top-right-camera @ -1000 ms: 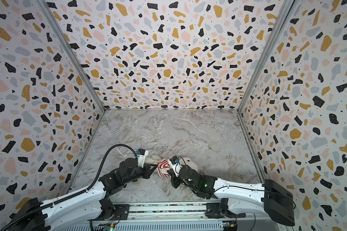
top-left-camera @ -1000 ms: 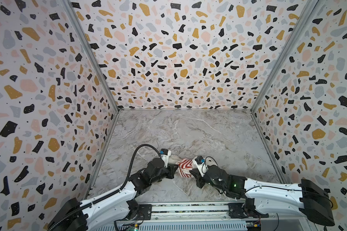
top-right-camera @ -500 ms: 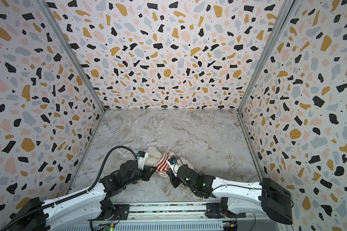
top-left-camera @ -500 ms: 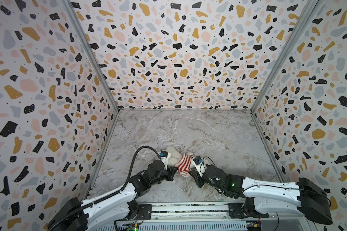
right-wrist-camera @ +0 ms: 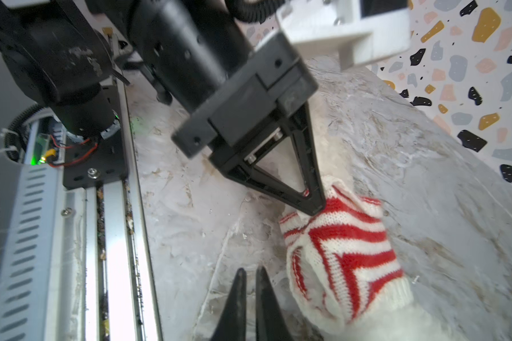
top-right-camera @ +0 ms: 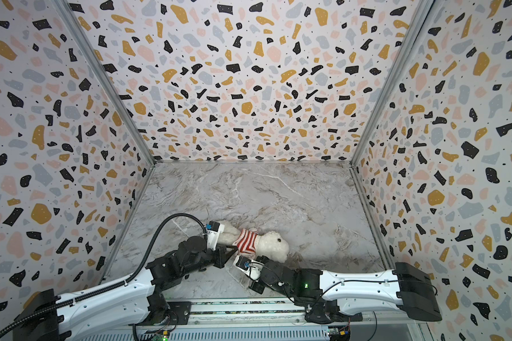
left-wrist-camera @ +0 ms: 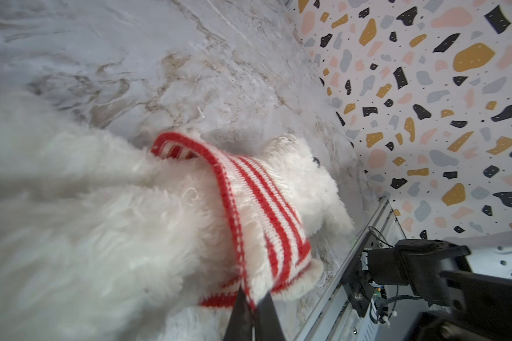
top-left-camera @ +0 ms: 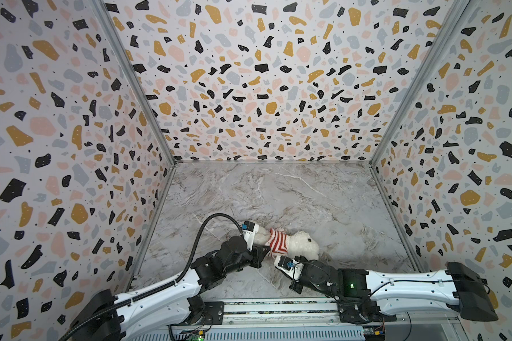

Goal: Dress the teddy bear

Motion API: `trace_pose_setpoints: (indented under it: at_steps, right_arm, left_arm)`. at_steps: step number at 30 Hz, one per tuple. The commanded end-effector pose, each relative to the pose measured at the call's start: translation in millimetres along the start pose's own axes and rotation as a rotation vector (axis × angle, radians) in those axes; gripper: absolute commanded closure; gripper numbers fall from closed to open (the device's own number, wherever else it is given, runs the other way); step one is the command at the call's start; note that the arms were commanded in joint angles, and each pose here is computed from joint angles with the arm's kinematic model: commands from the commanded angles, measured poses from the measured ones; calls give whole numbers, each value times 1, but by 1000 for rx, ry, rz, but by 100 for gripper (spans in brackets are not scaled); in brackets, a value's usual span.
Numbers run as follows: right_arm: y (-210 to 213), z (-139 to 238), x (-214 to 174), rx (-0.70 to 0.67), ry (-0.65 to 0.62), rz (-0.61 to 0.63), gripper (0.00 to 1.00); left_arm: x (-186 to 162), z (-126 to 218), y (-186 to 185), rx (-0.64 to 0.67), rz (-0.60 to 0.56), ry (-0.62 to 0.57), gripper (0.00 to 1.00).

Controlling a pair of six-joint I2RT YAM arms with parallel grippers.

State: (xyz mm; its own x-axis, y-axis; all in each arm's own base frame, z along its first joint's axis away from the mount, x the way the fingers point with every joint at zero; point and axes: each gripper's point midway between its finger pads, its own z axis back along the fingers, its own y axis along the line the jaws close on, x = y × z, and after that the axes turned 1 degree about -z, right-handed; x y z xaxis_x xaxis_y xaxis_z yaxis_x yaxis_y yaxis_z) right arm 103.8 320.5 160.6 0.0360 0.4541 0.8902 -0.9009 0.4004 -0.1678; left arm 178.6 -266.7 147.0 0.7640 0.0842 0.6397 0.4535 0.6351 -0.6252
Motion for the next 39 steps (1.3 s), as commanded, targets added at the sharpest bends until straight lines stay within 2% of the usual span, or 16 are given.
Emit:
trace_pose_setpoints:
  at_steps: [1,8,13,24,31,34,37,39]
  right_arm:
    - [-13,6,3,-66,15,62,96]
    - [-43,20,1,-228,19,57,100]
    - [-51,19,-5,-281,42,71,100]
    - [-55,22,-14,-293,53,114,98]
    - [-51,33,4,-248,-6,147,93]
    - [-49,36,11,-230,-37,155,92]
    - [-47,37,13,-222,-45,166,91]
    - [-46,36,11,-212,-43,176,91]
  left_arm:
    - [18,5,-25,-50,-17,-44,100]
    - [17,0,-28,-48,-25,-33,100]
    - [16,-1,-30,-49,-25,-29,100]
    - [19,3,-47,-86,-39,-30,100]
    - [16,7,-69,-137,-88,-5,100]
    - [17,8,-61,-98,-82,-18,100]
    - [17,4,-40,-1,-62,-37,100]
    - [16,1,-39,5,-60,-33,100]
